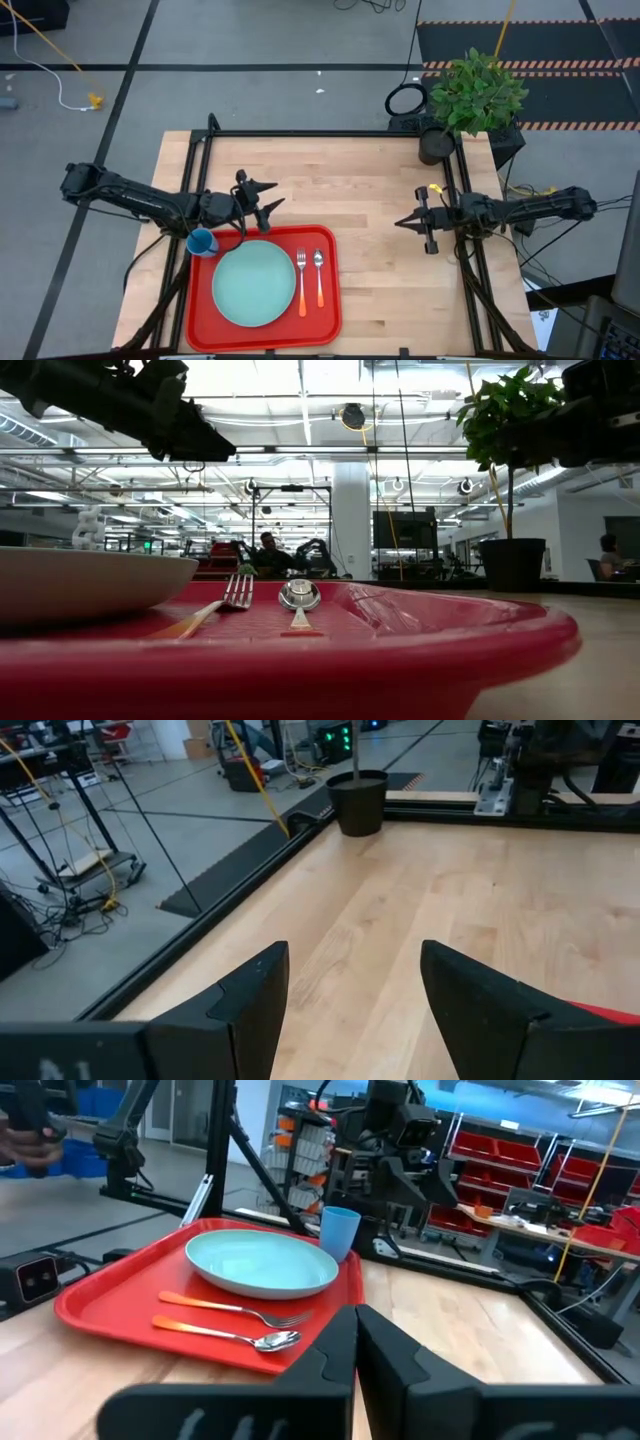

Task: Pick and place plate/cup/fork/spoon on tray
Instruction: Return to Home Position

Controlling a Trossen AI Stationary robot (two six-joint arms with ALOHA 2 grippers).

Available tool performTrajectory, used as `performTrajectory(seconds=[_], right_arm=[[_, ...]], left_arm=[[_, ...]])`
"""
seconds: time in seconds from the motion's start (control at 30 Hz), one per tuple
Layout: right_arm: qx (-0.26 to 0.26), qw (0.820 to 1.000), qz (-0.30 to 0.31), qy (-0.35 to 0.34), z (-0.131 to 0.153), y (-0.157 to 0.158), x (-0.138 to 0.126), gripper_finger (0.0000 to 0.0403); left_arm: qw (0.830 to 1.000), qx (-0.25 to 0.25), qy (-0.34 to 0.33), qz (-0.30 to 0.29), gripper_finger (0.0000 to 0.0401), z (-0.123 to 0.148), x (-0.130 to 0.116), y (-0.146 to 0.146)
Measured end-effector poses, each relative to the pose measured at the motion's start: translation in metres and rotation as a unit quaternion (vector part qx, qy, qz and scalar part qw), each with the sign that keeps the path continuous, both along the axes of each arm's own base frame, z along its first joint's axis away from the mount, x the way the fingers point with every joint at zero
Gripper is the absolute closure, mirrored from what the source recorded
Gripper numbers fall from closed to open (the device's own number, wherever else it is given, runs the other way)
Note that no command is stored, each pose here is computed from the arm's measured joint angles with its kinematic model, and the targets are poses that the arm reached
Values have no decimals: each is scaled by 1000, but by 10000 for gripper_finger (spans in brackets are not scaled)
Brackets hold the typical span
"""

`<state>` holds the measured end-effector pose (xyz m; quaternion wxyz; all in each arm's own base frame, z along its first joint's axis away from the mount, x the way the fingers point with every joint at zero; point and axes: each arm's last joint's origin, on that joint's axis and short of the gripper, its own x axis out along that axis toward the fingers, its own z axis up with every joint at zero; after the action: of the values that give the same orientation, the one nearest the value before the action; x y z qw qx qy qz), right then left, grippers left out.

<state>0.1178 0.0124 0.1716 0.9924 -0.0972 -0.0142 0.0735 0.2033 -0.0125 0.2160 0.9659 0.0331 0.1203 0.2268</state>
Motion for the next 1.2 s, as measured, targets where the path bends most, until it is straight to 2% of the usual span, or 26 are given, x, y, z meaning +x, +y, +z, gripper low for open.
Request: performTrajectory(seconds=[0.3, 0.4, 0.73, 1.07, 1.2], right_arm=[[15, 1000, 5, -21, 4, -1, -9, 403], [14, 999, 24, -28, 5, 0, -10, 403], [5, 998, 23, -61, 11, 0, -16, 403], [6, 996, 23, -82, 13, -1, -22, 403], [5, 998, 20, -59, 8, -1, -23, 403]], left_arm=[[1000, 1, 1, 0, 171, 0, 0, 0], [1000, 1, 0, 0, 171, 0, 0, 0], [1000, -15, -12, -3, 171, 1, 0, -3], [996, -17, -70, -55, 171, 13, 2, -13], [996, -6, -70, -60, 171, 14, 2, -14]])
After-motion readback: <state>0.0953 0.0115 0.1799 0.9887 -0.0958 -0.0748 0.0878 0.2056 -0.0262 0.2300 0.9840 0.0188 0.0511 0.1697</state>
